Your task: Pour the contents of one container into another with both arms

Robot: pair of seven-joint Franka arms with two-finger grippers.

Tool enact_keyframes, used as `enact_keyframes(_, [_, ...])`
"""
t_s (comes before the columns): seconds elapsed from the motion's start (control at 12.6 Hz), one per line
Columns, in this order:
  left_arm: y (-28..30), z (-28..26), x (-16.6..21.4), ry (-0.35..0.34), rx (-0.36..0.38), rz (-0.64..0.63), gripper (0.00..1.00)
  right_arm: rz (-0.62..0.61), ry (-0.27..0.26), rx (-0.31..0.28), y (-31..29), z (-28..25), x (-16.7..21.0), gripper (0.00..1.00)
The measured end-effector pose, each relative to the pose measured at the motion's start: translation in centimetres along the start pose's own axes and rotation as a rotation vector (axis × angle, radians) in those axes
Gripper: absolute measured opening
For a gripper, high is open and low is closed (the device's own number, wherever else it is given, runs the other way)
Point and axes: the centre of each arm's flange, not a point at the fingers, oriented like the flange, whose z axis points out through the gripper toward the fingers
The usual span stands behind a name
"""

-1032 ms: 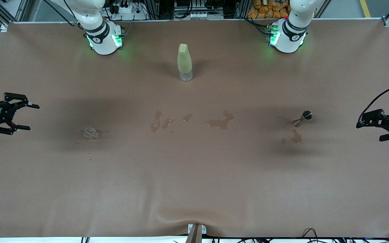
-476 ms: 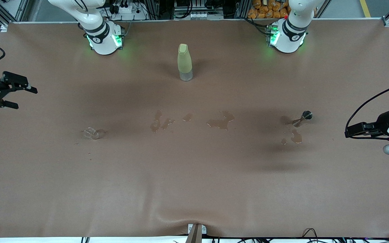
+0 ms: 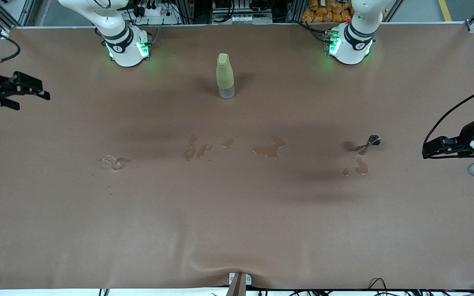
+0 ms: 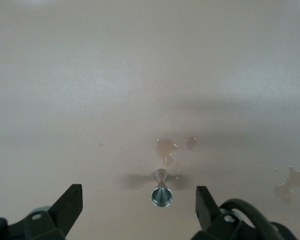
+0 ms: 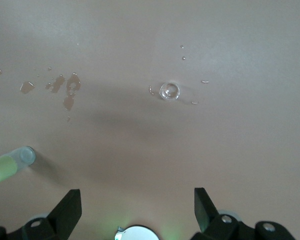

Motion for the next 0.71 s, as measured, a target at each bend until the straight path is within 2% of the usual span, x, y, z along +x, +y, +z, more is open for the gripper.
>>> enact_keyframes(0.48, [-0.7,0.7,0.1,-0.012,0.000,-0.023,1.00,0.043,0.016,-0.147,1.5,-1.9,-1.0,1.00])
enact_keyframes(0.71, [-0.3,1.1,0.1,-0.019,0.002,-0.073,1.00,0.088,0.036,-0.154,2.7,-2.8,-1.4,1.00])
